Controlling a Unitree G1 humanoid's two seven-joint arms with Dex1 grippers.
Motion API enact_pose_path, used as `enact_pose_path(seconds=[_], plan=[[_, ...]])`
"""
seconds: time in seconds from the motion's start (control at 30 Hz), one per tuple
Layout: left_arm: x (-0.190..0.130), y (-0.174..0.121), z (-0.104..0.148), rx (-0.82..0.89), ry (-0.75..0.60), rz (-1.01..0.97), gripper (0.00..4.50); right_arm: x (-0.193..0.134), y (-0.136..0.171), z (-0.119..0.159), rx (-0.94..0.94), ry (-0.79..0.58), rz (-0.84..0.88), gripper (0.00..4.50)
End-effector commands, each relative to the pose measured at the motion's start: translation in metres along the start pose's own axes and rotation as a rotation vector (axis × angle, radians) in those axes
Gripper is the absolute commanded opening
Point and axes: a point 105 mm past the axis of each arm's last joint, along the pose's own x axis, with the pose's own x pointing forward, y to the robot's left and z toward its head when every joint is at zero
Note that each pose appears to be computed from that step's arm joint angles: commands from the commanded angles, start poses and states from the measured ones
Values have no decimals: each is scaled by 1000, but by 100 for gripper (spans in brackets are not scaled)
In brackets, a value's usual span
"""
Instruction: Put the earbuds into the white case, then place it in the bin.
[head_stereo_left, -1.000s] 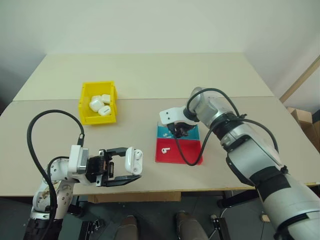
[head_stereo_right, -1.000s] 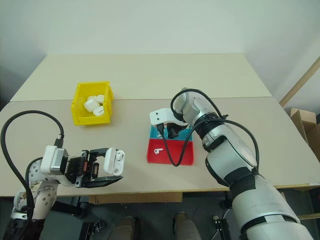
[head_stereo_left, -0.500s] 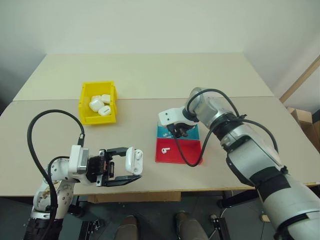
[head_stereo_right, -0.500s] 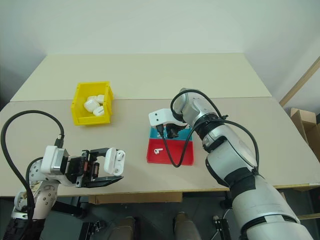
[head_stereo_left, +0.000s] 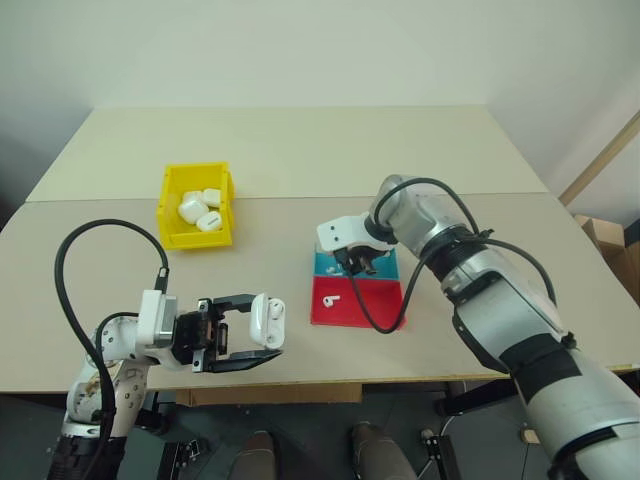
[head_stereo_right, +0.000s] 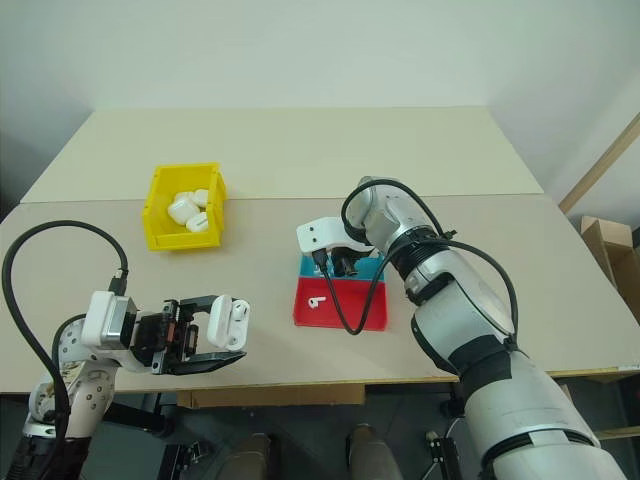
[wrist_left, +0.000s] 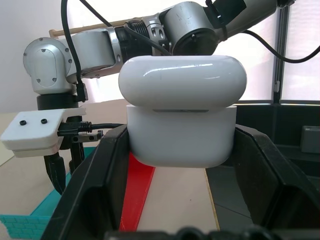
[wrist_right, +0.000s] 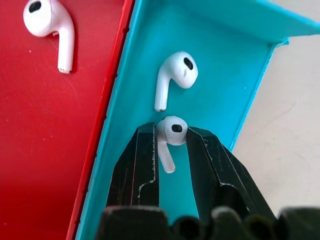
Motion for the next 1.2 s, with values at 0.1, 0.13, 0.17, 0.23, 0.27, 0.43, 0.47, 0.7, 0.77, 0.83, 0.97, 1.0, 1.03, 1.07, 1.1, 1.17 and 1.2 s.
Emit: enact_pose_path(seconds=[0.1,0.13,0.17,0.23,0.27,0.43,0.47,0.7,0.77,0.83,0.97,1.0,1.03,1.07,1.1,1.17,1.2], plan=[[7,4,14,40,-49,-2,276,-72,-32,15,110,-229,-275,66],[8,5,15,37,-56,-1,276,-84,-34,18,125,-286,-322,66],[9,6,16,34,-63,-1,276,-97,-33,20,142,-344,-362,66],[14,8,17,27,-73,-2,276,-128,-23,23,173,-494,-432,66],[16,10,17,23,-76,-1,276,-141,-16,24,181,-555,-457,66],[30,19,20,-2,-106,-6,276,-191,35,37,107,-888,-625,66],[32,20,21,-2,-112,-8,276,-195,42,39,109,-928,-640,66],[48,31,33,8,-170,-37,276,-208,109,56,181,-1325,-738,66],[49,32,34,-1,-170,-47,276,-207,119,63,193,-1392,-738,66],[50,33,34,-2,-171,-56,276,-201,128,69,203,-1416,-731,66],[52,33,35,-5,-172,-76,276,-188,133,75,252,-1446,-664,66],[52,33,35,-8,-174,-79,276,-185,135,77,256,-1439,-644,66],[53,33,35,-8,-174,-81,276,-181,136,78,255,-1421,-634,66],[53,33,35,-9,-175,-82,276,-178,136,79,256,-1407,-622,66],[54,33,34,-9,-174,-83,276,-176,136,79,259,-1394,-616,66],[55,32,33,-10,-177,-85,276,-172,135,79,289,-1374,-569,66],[56,32,33,-10,-179,-87,276,-171,135,79,293,-1367,-558,66]])
